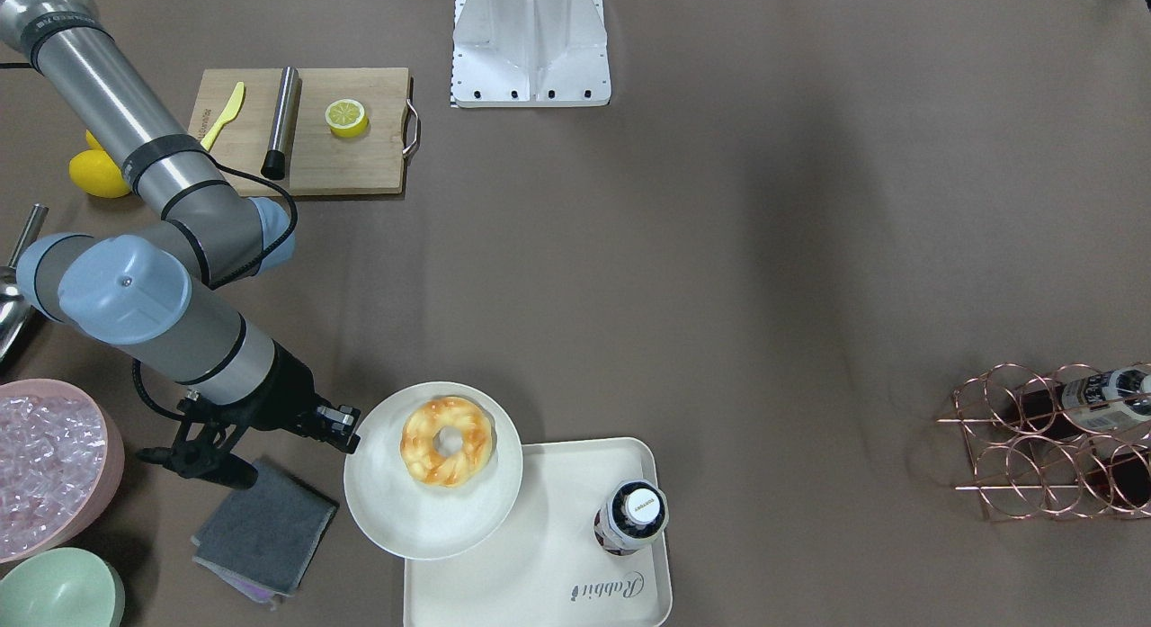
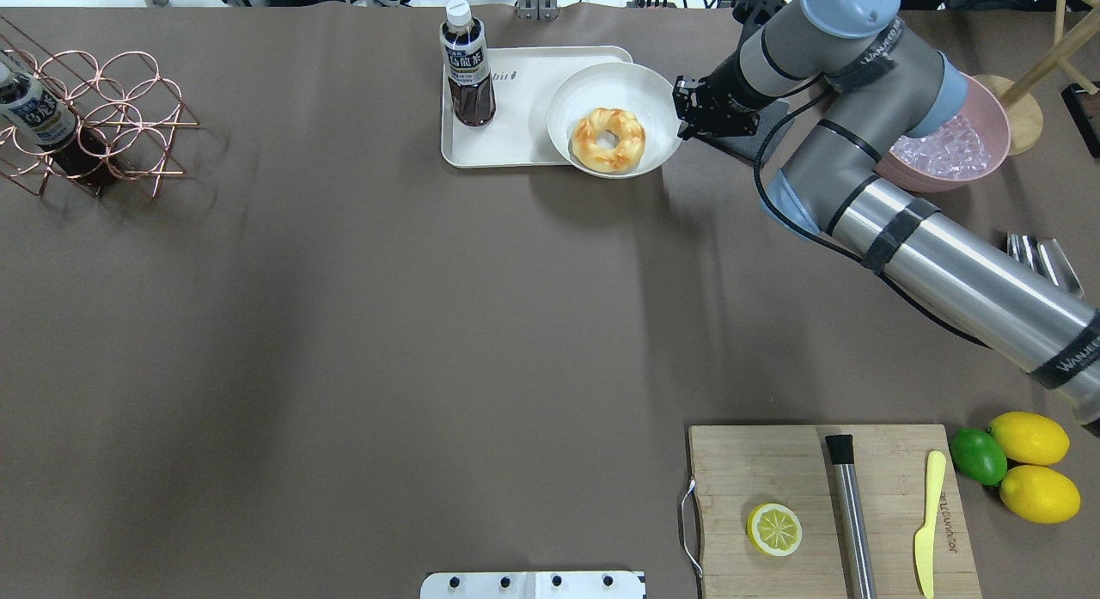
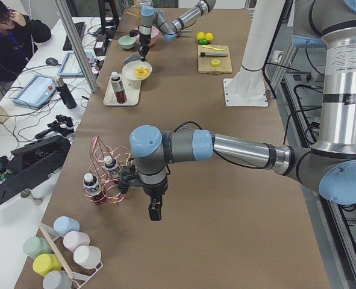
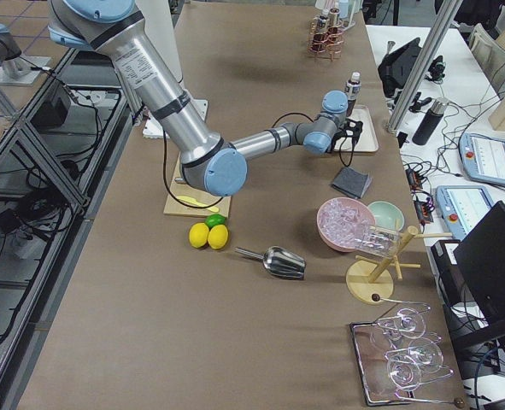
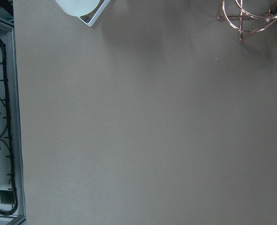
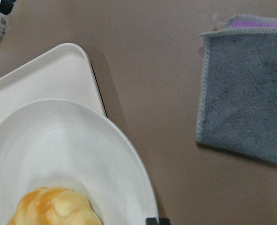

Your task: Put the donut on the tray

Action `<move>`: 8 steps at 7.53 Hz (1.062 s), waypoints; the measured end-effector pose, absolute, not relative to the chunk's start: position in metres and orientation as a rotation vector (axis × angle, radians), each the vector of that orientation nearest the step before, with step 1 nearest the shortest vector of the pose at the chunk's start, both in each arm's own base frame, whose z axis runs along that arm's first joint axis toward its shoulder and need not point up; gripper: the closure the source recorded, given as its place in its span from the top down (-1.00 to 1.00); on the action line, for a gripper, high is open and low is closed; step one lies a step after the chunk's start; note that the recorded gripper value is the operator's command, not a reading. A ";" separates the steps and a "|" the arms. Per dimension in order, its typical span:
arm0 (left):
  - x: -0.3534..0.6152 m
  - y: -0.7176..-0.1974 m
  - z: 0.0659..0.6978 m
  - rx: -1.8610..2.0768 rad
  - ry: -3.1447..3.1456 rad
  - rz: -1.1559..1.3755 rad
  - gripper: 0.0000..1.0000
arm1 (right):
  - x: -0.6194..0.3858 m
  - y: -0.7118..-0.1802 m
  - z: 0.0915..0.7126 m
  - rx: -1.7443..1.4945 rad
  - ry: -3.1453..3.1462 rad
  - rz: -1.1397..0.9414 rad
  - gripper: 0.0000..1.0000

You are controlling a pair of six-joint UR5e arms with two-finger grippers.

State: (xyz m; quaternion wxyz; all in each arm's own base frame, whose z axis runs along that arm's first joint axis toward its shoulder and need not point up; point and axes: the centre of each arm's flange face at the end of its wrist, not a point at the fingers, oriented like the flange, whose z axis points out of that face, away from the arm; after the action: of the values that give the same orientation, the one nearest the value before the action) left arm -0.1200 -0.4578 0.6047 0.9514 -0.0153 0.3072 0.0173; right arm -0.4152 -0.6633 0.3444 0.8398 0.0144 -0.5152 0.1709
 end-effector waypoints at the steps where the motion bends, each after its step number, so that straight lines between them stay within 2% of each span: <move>1: -0.120 -0.456 0.606 -0.034 0.625 0.033 0.96 | -0.425 -0.682 0.337 0.022 -1.075 0.372 -1.00; 7: -0.120 -0.461 0.602 -0.025 0.624 0.036 0.96 | -0.473 -0.741 0.309 0.053 -1.027 0.409 -1.00; 8: -0.120 -0.462 0.600 -0.022 0.623 0.038 0.96 | -0.476 -0.744 0.304 0.060 -1.027 0.414 0.98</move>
State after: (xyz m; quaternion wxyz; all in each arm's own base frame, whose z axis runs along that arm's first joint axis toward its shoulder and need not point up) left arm -0.1200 -0.4620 0.6004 0.9516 -0.0110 0.3066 0.0186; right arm -0.4764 -0.7436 0.3037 0.8500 0.0283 -0.4878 0.1967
